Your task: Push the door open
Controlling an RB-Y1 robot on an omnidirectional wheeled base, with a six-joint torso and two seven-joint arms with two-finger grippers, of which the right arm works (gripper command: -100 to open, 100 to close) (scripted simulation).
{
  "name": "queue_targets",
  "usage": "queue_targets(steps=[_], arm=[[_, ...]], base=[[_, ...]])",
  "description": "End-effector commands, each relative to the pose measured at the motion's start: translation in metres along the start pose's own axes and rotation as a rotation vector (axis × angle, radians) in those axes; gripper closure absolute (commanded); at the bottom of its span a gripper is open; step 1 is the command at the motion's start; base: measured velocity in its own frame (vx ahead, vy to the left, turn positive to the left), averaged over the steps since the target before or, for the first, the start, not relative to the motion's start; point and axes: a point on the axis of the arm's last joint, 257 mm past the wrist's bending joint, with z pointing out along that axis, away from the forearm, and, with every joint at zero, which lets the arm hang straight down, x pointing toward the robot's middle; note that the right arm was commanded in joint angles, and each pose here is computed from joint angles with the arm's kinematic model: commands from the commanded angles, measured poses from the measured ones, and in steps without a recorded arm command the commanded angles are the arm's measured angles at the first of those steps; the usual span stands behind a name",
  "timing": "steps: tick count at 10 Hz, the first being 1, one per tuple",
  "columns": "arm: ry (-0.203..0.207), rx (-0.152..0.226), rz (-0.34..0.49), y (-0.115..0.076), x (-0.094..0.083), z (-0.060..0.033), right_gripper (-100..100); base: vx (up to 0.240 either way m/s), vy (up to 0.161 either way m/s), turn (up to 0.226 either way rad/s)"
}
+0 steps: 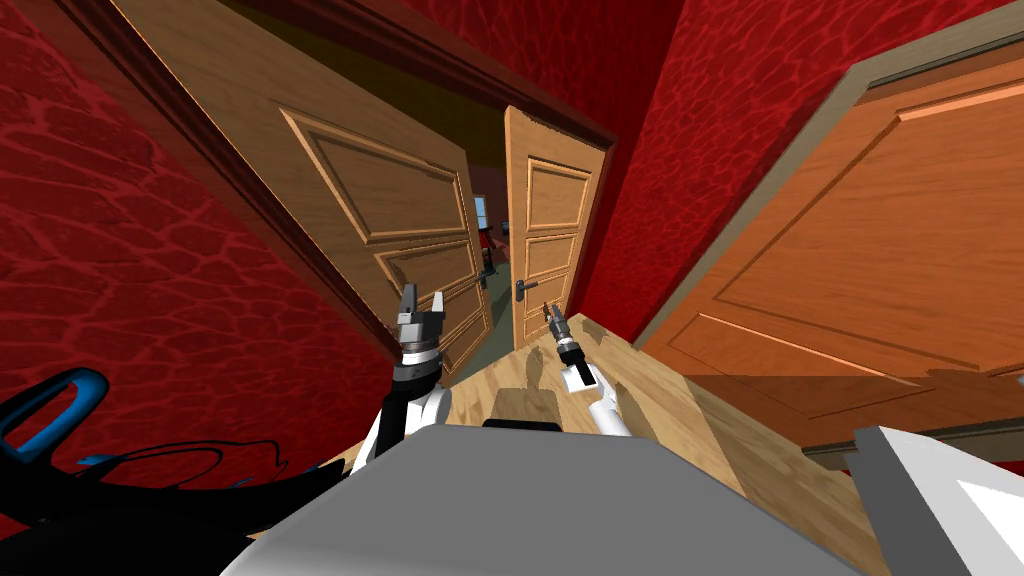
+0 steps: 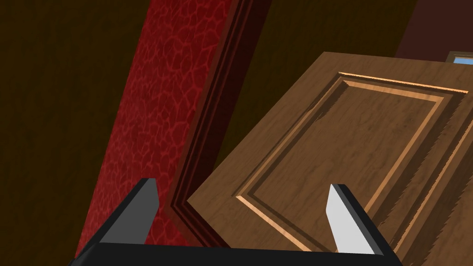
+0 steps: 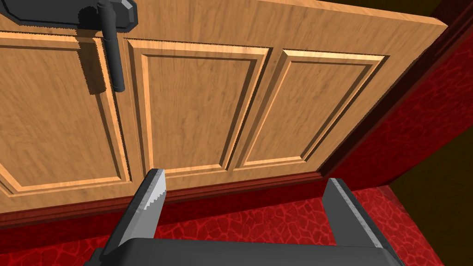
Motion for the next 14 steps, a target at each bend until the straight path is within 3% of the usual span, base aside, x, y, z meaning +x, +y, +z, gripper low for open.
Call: queue_targets(steps=[1, 14], arm=[[0.009, 0.019, 0.003, -0.010, 0.004, 0.0042, -100], [0.074, 0.158, 0.027, -0.074, 0.041, 0.0322, -100]], base=[[0.081, -0.088, 0.065], [0.080, -0.083, 0.065]])
